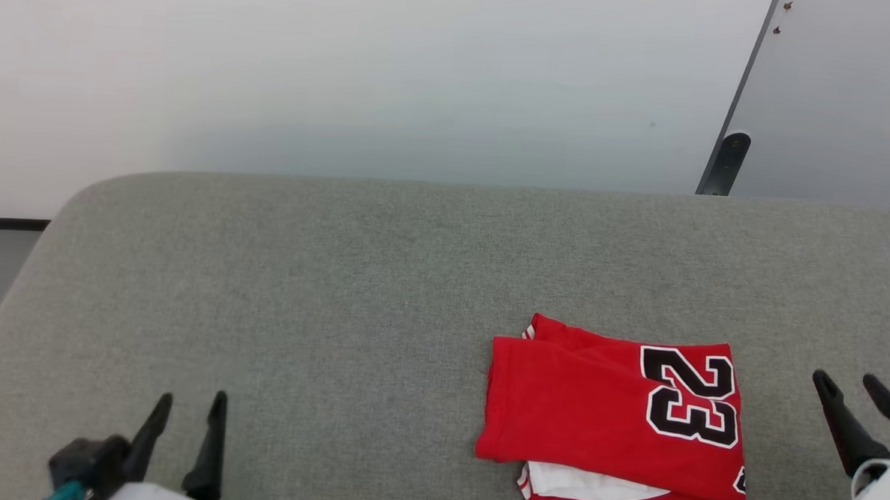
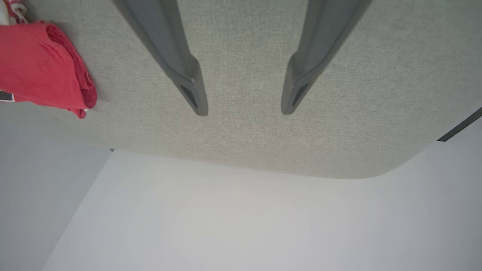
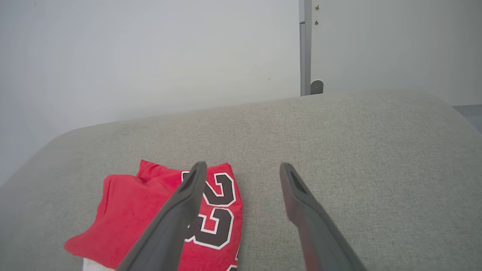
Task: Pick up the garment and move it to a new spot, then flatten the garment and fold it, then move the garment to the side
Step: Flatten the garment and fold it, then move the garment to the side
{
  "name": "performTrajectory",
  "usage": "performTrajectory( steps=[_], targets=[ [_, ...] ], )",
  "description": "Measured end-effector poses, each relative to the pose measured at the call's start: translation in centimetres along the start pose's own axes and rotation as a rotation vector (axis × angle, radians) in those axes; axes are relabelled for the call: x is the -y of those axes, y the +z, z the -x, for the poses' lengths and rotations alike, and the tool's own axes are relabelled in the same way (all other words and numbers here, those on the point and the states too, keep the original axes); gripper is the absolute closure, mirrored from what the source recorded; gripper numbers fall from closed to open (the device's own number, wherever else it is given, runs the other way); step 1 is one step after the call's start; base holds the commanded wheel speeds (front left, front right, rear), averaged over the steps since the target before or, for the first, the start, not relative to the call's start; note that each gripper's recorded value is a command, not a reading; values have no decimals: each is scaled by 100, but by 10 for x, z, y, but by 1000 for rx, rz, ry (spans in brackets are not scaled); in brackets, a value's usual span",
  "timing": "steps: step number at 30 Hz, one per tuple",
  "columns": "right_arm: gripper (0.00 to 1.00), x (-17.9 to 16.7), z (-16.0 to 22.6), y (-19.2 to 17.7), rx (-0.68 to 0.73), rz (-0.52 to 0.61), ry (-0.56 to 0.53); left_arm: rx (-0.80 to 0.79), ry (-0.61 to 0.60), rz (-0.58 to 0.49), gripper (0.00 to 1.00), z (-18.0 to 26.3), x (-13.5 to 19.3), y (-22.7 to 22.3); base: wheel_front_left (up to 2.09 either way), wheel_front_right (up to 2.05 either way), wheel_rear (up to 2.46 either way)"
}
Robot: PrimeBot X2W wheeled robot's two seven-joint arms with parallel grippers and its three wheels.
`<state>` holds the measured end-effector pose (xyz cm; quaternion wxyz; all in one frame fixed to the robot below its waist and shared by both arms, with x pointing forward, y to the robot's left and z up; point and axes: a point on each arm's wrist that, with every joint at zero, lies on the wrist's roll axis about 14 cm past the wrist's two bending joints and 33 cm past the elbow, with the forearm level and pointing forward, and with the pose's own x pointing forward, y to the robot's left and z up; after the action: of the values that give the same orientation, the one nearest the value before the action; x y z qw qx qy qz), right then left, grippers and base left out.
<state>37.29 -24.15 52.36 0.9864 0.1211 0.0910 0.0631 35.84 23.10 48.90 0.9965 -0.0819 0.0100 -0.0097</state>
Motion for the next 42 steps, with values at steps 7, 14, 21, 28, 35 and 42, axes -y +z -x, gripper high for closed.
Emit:
performTrajectory(
  steps=[7, 14, 21, 28, 35, 42],
  targets=[
    [0, 1, 3, -4, -6, -20, -10, -4, 42, -9, 0, 16, -10, 2, 0, 0, 0],
    [0, -4, -1, -7, -16, -23, 1, 0, 41, -19, 0, 16, -9, 9, 0, 0, 0],
    [0, -4, -2, -10, -31, -27, 3, 2, 40, -18, 0, 15, -6, 10, 0, 0, 0],
    [0, -7, -4, -16, -62, -28, 13, -4, 43, -15, 0, 16, -5, 9, 0, 0, 0],
    [0, -17, -16, -28, -196, 37, 65, -9, 46, 0, 0, 18, -1, 6, 0, 0, 0],
    [0, -12, -27, -62, -540, 115, 75, -14, 51, 30, 0, 14, 4, 0, 0, 0, 0]
  ],
)
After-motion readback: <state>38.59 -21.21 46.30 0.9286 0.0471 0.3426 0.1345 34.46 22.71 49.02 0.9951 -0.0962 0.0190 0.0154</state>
